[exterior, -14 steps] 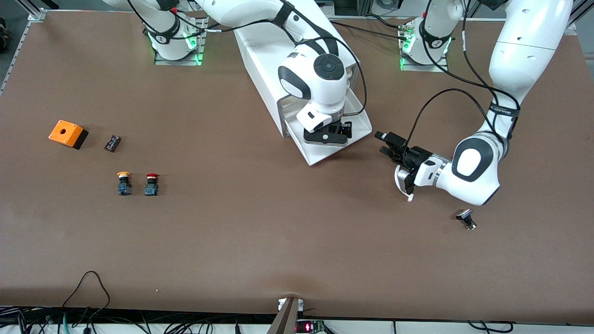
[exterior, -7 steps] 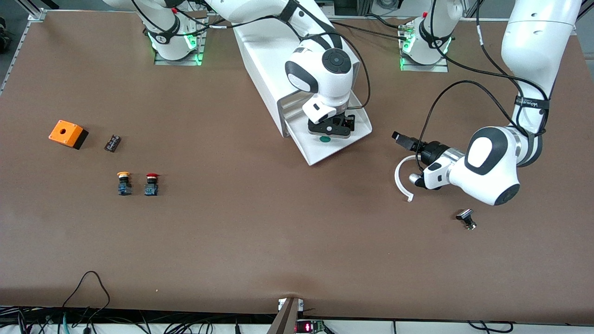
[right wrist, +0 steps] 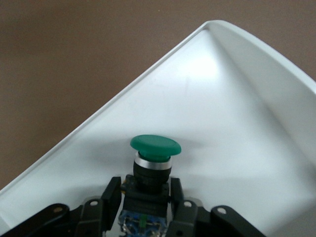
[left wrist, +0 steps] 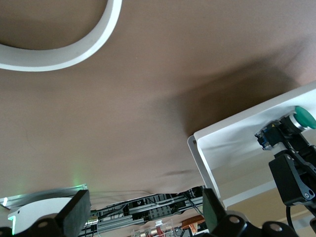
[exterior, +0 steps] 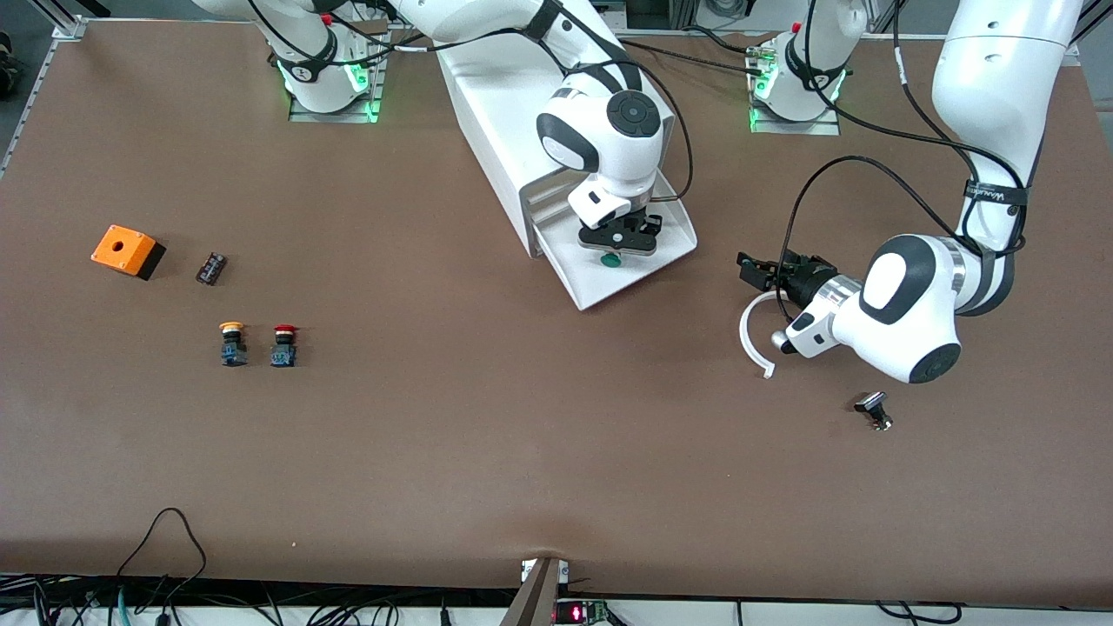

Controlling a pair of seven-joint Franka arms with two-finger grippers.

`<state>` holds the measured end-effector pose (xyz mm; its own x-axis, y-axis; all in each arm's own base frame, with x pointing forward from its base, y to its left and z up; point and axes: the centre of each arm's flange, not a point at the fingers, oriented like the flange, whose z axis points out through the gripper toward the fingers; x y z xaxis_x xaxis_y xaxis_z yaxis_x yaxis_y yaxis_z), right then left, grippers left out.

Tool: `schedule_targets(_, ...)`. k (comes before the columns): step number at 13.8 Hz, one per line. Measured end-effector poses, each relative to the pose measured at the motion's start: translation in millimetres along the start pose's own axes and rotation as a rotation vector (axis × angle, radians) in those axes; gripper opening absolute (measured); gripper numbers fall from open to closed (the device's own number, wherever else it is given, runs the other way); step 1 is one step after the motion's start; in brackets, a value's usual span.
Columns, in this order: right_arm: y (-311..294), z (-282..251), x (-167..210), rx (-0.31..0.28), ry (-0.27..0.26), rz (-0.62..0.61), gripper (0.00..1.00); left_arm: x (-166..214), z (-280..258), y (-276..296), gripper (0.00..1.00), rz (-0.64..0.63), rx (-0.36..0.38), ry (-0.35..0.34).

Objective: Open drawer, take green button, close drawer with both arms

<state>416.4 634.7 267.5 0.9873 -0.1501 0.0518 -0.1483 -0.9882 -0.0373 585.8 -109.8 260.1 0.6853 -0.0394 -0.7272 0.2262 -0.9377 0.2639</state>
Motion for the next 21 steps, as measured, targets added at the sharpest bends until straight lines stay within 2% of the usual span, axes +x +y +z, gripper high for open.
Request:
schedule_targets(5,-2,-4,-2,0.007,0.003,-0.003,0.40,5,6,-2,1.00,-0.010,0.000,-0.011)
schedule_targets(9,-7,-35,14,0.055,0.044,0.010,0.40,5,3,0,0.96,-0.005,0.015,0.002)
schedule_targets(12,7,-60,55,0.061,0.116,0.026,0.40,6,3,1,0.99,-0.004,0.023,0.003)
schedule_targets(15,36,-79,106,0.052,0.169,-0.004,0.40,20,3,-9,0.99,-0.012,0.104,0.017)
schedule_targets(17,67,-98,151,0.054,0.189,-0.044,0.40,31,-4,-10,1.00,-0.010,0.120,0.035)
schedule_targets(19,104,-111,194,0.053,0.179,-0.089,0.40,38,-11,-8,1.00,-0.004,0.121,0.053)
schedule_targets(21,137,-109,223,0.023,0.147,-0.137,0.40,38,-15,-5,0.99,0.001,0.123,0.064)
